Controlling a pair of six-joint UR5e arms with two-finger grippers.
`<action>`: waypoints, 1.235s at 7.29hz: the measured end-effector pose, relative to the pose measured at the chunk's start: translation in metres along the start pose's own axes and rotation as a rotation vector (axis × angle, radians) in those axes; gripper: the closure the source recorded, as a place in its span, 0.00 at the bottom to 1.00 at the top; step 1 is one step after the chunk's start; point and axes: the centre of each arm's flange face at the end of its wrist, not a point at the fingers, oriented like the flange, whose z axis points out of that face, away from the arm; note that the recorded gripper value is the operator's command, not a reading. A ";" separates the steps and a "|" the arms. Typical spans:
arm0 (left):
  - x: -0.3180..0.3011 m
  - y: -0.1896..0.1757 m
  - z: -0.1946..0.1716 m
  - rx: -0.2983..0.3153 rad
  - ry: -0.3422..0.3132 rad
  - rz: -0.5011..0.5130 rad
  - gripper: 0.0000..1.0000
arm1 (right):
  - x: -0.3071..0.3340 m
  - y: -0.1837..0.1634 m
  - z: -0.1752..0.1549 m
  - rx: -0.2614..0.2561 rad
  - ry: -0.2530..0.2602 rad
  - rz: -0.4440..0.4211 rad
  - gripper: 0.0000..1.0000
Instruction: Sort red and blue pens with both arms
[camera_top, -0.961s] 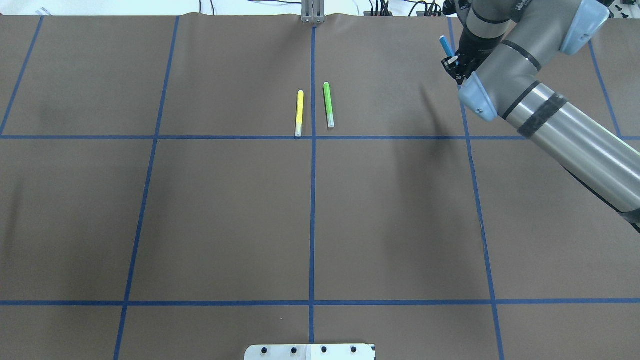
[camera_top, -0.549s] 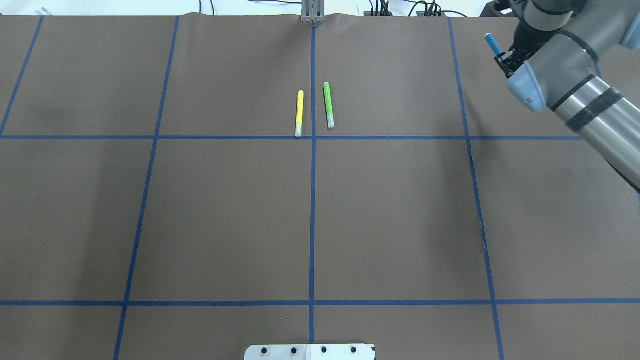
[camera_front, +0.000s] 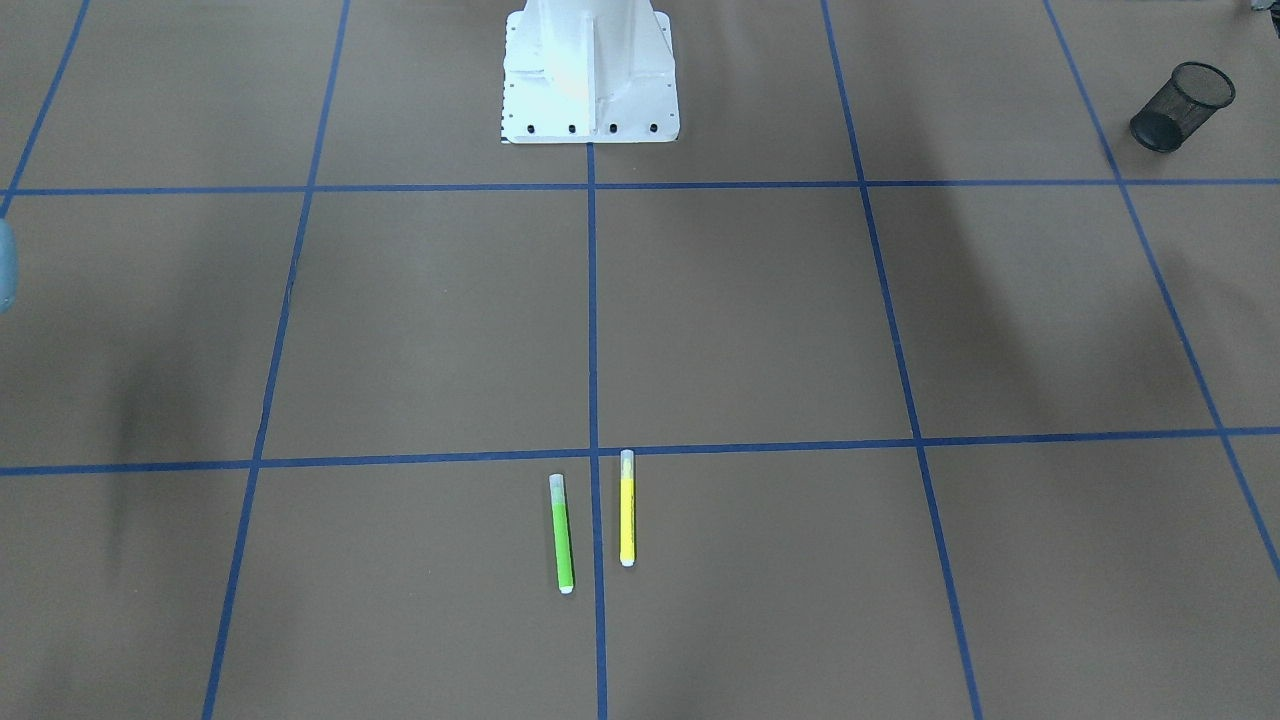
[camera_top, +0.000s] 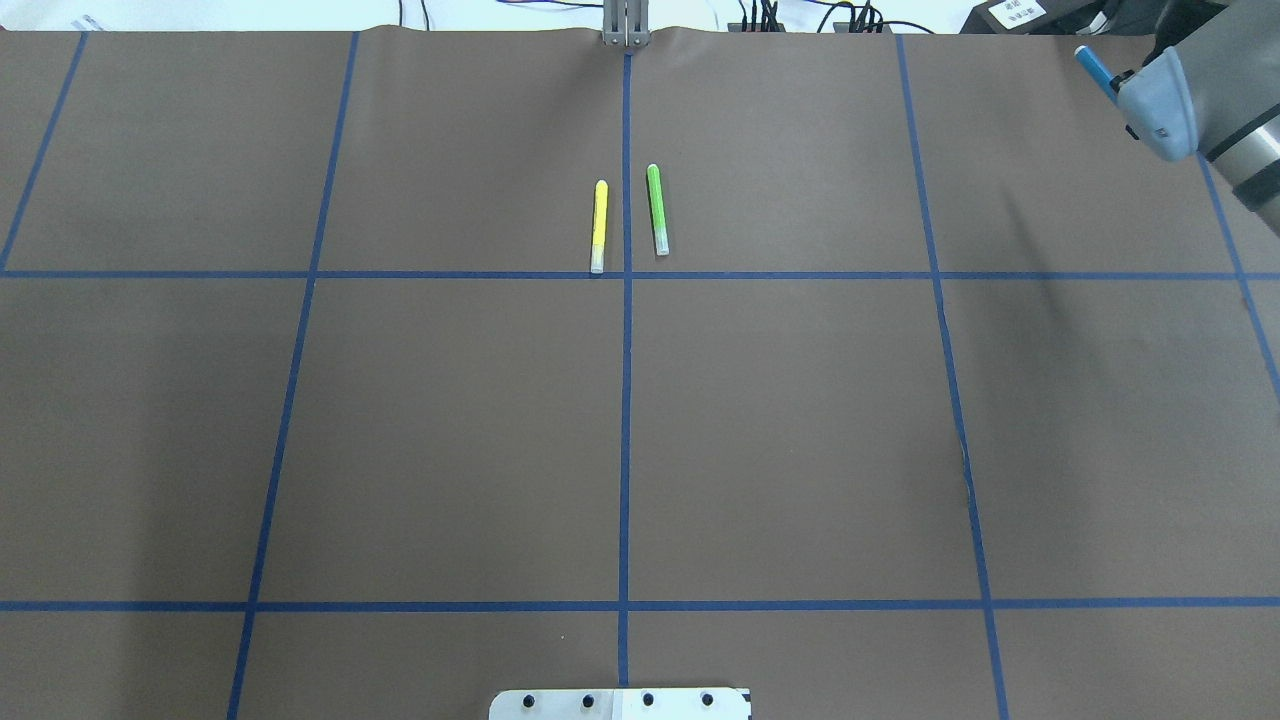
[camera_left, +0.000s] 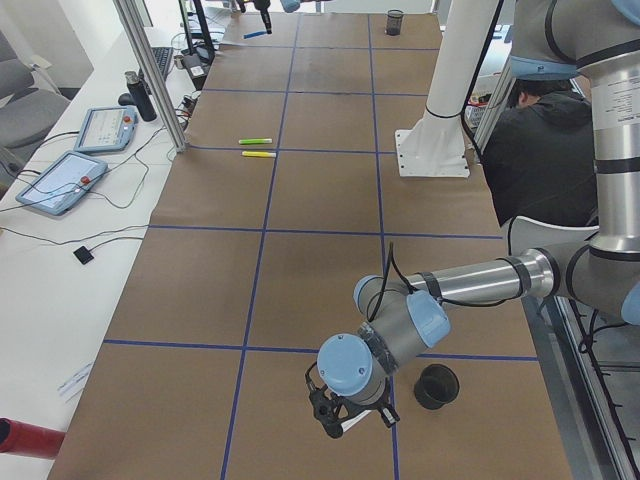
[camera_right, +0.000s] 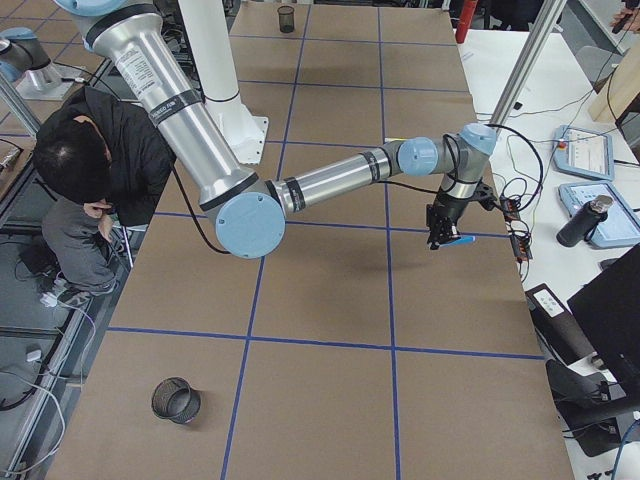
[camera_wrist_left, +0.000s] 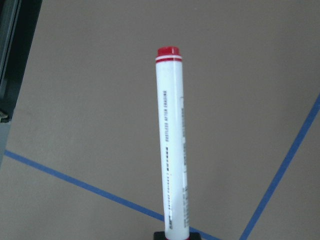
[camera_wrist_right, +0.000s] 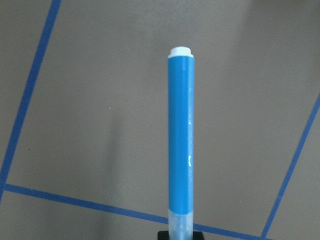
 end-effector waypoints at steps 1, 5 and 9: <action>-0.004 0.009 0.005 -0.071 0.045 -0.075 1.00 | 0.012 0.015 0.000 -0.005 -0.004 0.010 1.00; -0.015 0.046 0.021 -0.295 0.193 -0.344 1.00 | 0.035 0.082 -0.002 -0.087 -0.012 0.051 1.00; -0.041 0.084 0.055 -0.467 0.319 -0.592 1.00 | 0.042 0.103 -0.003 -0.099 -0.028 0.053 1.00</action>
